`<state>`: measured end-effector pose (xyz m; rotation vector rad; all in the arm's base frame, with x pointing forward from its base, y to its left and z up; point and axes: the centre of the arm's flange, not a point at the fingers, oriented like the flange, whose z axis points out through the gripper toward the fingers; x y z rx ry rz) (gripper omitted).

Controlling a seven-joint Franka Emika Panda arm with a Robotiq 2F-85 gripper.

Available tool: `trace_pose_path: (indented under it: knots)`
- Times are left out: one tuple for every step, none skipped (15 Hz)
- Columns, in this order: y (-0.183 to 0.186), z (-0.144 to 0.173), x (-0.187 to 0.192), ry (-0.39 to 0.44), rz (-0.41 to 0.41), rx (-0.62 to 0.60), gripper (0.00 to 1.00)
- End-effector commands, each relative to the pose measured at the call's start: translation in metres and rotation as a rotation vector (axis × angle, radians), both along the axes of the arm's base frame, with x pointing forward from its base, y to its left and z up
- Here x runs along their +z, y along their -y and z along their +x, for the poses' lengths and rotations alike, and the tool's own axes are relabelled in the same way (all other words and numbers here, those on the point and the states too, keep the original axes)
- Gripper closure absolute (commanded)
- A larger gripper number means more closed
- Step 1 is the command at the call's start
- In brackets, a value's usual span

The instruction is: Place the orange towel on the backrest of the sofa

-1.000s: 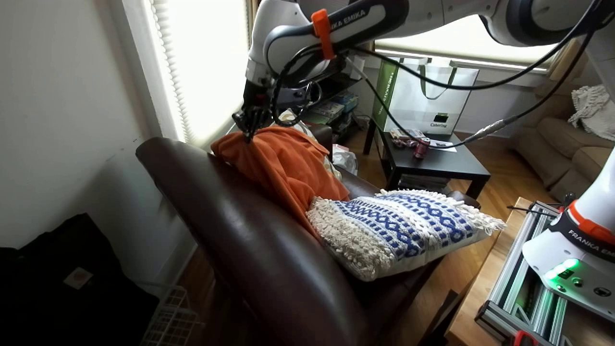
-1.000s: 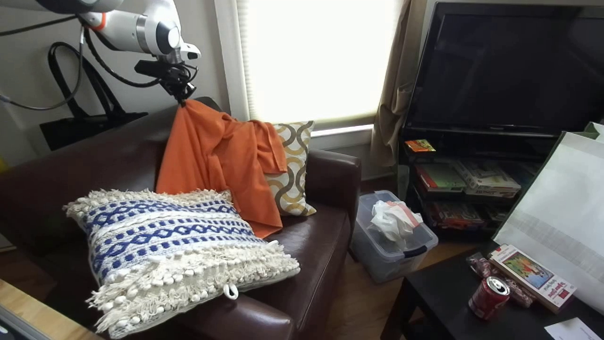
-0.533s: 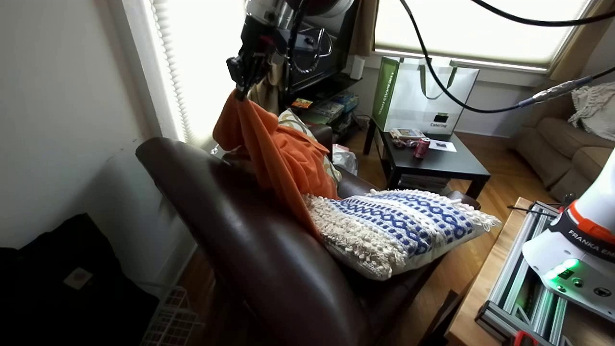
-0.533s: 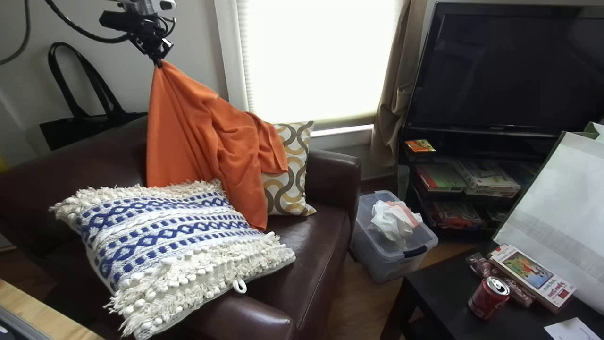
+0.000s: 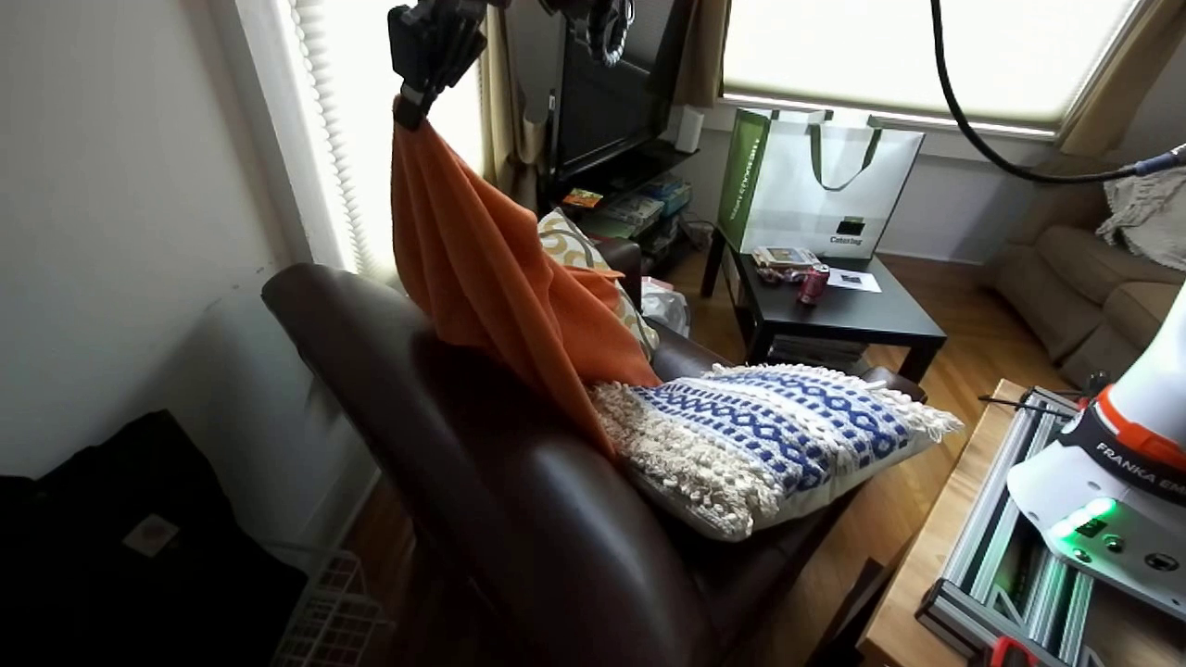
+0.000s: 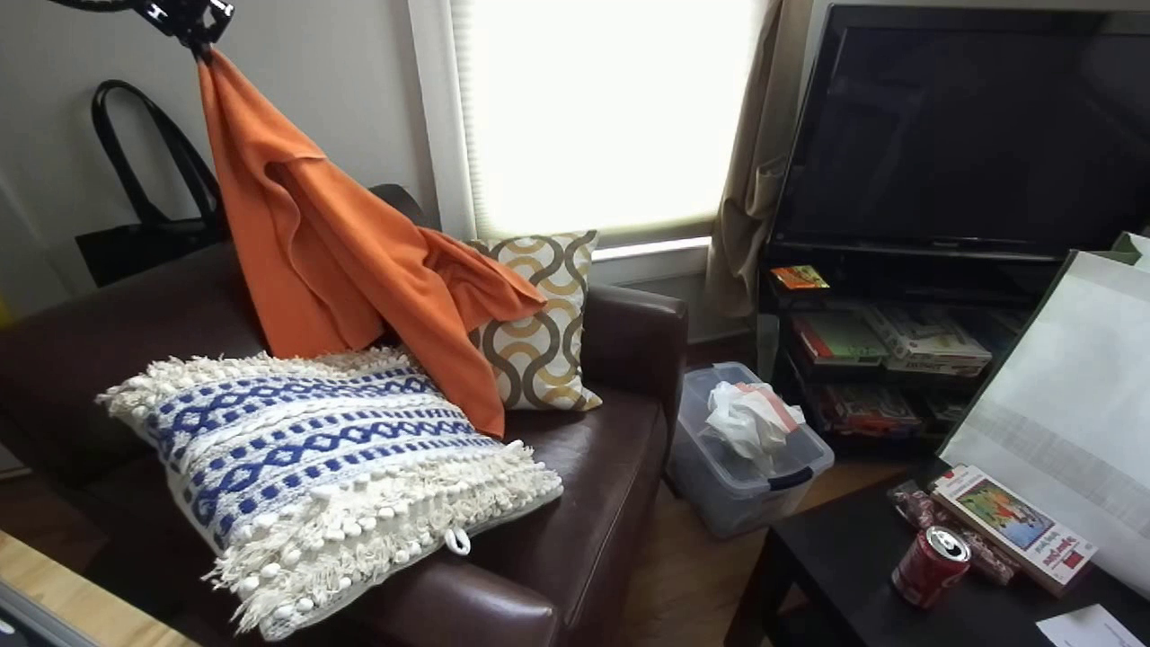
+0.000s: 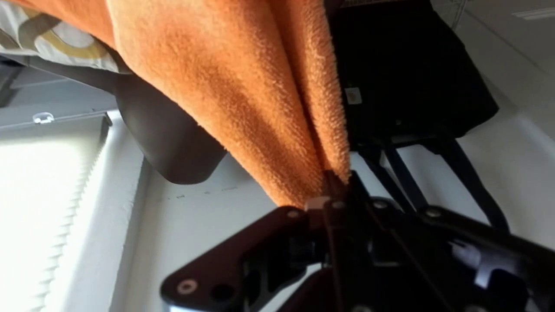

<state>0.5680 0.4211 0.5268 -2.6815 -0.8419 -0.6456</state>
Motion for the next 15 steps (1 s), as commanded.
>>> trace_pose_path:
  knots:
    - [-0.02,-0.021,0.021,0.114,0.017,0.096,0.99]
    - [-0.026,-0.022,0.024,0.124,0.022,0.112,0.99]
    - [-0.028,-0.023,0.023,0.117,0.022,0.13,0.99]
    - [-0.023,-0.017,0.011,0.075,0.001,0.092,0.96]
    - [-0.026,-0.019,0.011,0.079,-0.001,0.104,0.96]
    - [-0.027,-0.02,0.011,0.082,-0.003,0.112,0.96]
    - [-0.027,-0.02,0.012,0.083,-0.004,0.114,0.96]
    - [-0.026,-0.02,0.012,0.084,-0.005,0.115,0.96]
    - [-0.026,-0.019,0.012,0.084,-0.005,0.115,0.96]
    - [-0.026,-0.019,0.012,0.085,-0.005,0.116,0.96]
    - [-0.026,-0.019,0.012,0.085,-0.005,0.116,0.99]
    - [-0.037,-0.015,0.021,0.104,0.006,0.134,0.99]
    - [-0.048,-0.01,0.03,0.124,0.002,0.154,0.99]
    - [-0.061,-0.007,0.044,0.153,0.009,0.179,0.99]
    - [-0.07,-0.005,0.053,0.182,0.003,0.202,0.99]
